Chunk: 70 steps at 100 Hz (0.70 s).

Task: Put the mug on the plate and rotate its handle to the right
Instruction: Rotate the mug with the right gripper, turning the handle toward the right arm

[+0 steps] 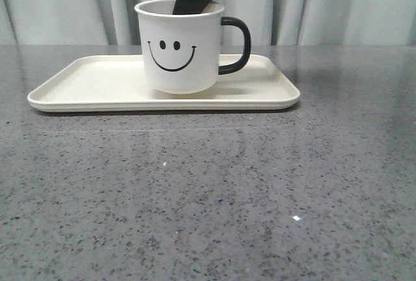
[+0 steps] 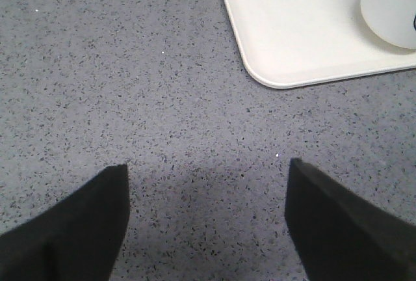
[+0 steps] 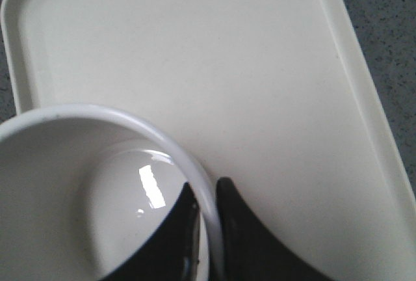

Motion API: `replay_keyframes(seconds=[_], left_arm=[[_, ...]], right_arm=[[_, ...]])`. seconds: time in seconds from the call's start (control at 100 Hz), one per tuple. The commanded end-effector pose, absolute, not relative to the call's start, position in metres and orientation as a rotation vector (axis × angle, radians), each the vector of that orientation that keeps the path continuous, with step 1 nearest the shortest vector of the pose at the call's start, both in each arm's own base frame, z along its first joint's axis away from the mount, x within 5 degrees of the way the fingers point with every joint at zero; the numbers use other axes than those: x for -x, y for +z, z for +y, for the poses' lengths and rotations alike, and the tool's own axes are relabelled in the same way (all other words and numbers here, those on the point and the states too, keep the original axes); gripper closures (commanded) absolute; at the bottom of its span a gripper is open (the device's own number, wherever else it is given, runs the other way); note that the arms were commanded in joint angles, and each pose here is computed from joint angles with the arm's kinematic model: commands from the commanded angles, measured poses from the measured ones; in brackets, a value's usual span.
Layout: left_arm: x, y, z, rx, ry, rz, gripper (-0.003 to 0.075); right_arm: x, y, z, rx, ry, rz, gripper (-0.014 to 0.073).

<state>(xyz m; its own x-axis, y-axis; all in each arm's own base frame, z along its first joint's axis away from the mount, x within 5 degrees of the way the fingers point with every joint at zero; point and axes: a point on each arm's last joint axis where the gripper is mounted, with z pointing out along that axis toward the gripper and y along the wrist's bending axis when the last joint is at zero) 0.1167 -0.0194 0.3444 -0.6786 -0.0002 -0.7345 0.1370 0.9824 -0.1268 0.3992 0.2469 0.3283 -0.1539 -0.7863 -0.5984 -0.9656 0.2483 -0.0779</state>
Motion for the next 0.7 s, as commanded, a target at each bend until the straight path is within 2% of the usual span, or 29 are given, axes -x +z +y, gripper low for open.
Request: replay_keyframes(seconds=[0.0,0.69], left_arm=[[-0.1189,0.3566,-0.0197,-0.079,-0.228,2.223,0.0228],[-0.1189,0.3566,-0.0197,-0.079,-0.228,2.223,0.0228]], right_arm=[[-0.3846,0.3688,0.2421,1.563,0.476,1.877,0.0657],[-0.3854,0.3634,0.2456,1.600,0.497,1.853,0.0657]])
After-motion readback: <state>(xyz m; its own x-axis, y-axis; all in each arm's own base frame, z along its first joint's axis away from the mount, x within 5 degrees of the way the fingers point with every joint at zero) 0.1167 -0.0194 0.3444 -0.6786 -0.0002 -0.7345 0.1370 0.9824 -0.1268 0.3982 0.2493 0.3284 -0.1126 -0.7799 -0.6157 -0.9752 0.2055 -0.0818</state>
